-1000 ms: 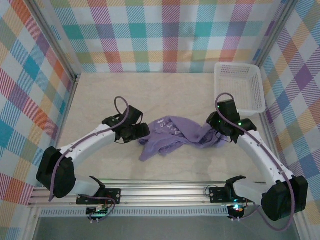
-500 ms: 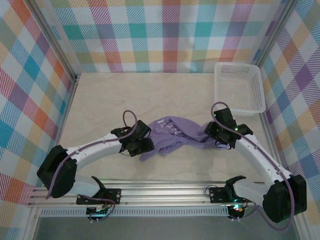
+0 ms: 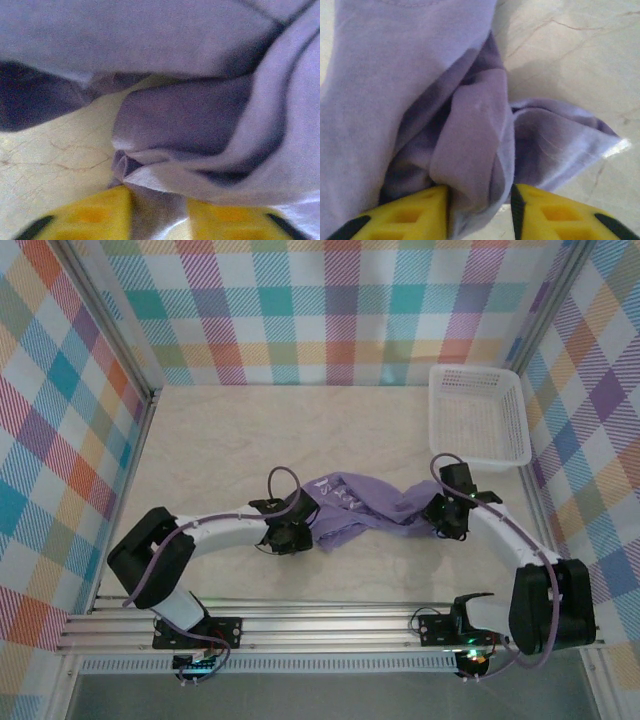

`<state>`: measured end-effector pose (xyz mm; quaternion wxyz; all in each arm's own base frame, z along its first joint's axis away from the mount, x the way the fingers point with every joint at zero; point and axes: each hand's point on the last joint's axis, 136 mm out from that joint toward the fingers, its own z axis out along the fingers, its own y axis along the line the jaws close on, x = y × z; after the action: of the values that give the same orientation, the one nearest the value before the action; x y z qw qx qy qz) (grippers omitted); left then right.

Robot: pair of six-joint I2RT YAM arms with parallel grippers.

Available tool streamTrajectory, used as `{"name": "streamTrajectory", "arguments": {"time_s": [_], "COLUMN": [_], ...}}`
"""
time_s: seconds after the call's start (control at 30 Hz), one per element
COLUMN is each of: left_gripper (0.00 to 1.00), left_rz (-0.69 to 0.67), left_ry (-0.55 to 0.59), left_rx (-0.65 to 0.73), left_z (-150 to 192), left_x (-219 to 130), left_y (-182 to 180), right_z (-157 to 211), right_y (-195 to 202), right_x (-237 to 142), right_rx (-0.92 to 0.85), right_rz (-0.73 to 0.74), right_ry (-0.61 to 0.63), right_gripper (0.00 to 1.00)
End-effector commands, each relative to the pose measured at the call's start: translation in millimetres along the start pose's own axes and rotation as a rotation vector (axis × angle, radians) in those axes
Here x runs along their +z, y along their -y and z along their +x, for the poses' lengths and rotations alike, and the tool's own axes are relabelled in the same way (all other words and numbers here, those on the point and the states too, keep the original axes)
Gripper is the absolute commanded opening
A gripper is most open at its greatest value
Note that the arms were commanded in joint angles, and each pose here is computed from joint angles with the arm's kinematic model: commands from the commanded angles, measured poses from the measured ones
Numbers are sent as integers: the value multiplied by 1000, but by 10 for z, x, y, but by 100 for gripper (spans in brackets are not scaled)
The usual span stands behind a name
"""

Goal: Fold and stack the t-shirts

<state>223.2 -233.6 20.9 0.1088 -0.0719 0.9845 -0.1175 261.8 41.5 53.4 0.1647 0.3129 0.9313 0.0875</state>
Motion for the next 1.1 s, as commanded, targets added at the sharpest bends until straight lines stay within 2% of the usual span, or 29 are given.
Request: {"name": "streamTrajectory", "arguments": {"time_s": [0.0, 0.03, 0.07, 0.23, 0.37, 0.6, 0.73, 0.9, 1.07], "left_gripper": [0, 0, 0, 0, 0, 0, 0, 0, 0], "left_rz": [-1, -10, -20, 7, 74, 115, 153, 222, 385], "left_ry": [67, 98, 140, 379, 556, 815, 997, 1229, 1424], "left_rx": [25, 22, 18, -26, -31, -59, -117, -195, -214], "left_z": [-147, -210, -271, -621, -903, -1385, -1625, -1642, -1444], "left_x": [-19, -103, -222, -1054, -1834, -3067, -3902, -4884, -5738], "left_y": [94, 95, 77, 27, 100, 90, -23, -241, -427], "right_z": [-48, -82, -120, -298, -419, -673, -853, -895, -713], "right_y": [-118, -149, -183, -459, -870, -1555, -1774, -1909, -1923], "right_x": [41, 3, -60, -584, -1227, -2327, -2982, -3801, -4571], "right_rx": [13, 9, 2, -67, -157, -275, -312, -375, -479], "right_rz": [-55, -64, -77, -206, -376, -624, -724, -885, -1081], "right_ry": [-1, 10, 26, 128, 188, 241, 352, 508, 651], "right_gripper": [16, 6, 0, 0, 0, 0, 0, 0, 0]}}
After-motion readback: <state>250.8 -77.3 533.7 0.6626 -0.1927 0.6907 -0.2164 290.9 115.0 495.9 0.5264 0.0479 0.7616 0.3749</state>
